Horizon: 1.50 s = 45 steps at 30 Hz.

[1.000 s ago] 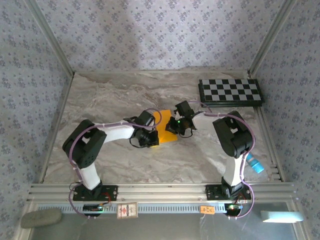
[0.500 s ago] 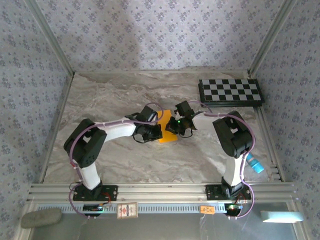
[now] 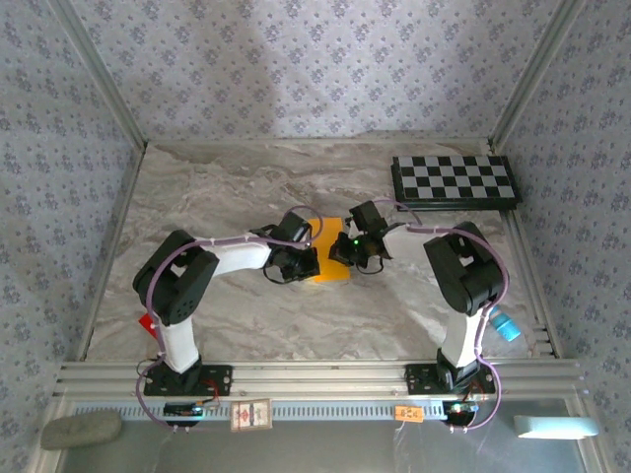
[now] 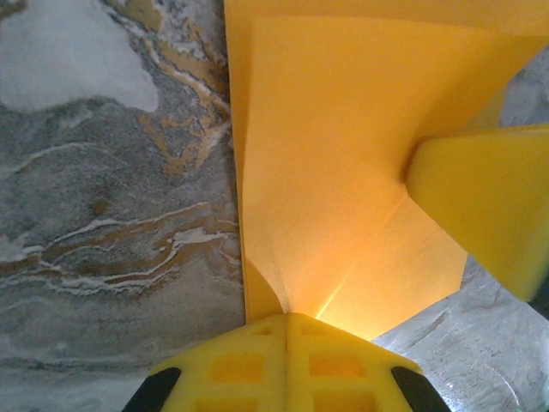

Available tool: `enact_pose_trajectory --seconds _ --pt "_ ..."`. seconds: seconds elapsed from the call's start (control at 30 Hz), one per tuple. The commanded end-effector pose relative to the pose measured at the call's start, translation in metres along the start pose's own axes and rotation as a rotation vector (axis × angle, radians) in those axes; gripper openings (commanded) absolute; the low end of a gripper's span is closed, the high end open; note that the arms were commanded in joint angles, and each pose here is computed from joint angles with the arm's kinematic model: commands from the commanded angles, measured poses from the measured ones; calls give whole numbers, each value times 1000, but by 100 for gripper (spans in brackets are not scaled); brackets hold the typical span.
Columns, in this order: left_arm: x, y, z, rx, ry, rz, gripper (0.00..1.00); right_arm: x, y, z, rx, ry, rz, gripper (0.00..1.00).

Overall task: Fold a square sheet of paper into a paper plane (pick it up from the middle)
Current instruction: Fold the triangle a second time at the center of the table.

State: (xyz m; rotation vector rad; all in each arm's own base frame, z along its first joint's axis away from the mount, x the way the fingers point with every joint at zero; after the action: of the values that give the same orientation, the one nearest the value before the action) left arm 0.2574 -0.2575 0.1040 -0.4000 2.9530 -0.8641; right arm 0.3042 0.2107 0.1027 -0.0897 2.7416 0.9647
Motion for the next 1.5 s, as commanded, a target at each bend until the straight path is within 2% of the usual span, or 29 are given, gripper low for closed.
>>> enact_pose_trajectory --seconds 0.0,0.37,0.93,1.2,1.47 --pt "8 26 10 -116 36 -13 0 0 17 -12 -20 0 -102 6" --pt "7 21 12 -92 37 -13 0 15 18 4 7 55 -90 5" --pt "10 27 14 -112 44 -29 0 17 9 18 3 95 -67 5" --pt "21 55 22 -237 105 -72 0 -9 -15 6 81 39 -62 5" --pt "24 59 22 -234 113 -83 0 -35 -51 -1 140 -9 14 5"
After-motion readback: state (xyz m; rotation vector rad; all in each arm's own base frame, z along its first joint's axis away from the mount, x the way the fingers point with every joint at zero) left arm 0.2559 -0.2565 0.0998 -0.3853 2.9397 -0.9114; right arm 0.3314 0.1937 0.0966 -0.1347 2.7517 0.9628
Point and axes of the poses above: each hand's point on the last joint's axis, 136 mm out from that joint toward the fingers, its own z axis out along the fingers, its own y axis along the line the jaws close on, x = y × z, the point moved 10 cm from there along -z, back along the fingers, and after that the axes turned 11 degrees about -z, right-handed, at the moved point
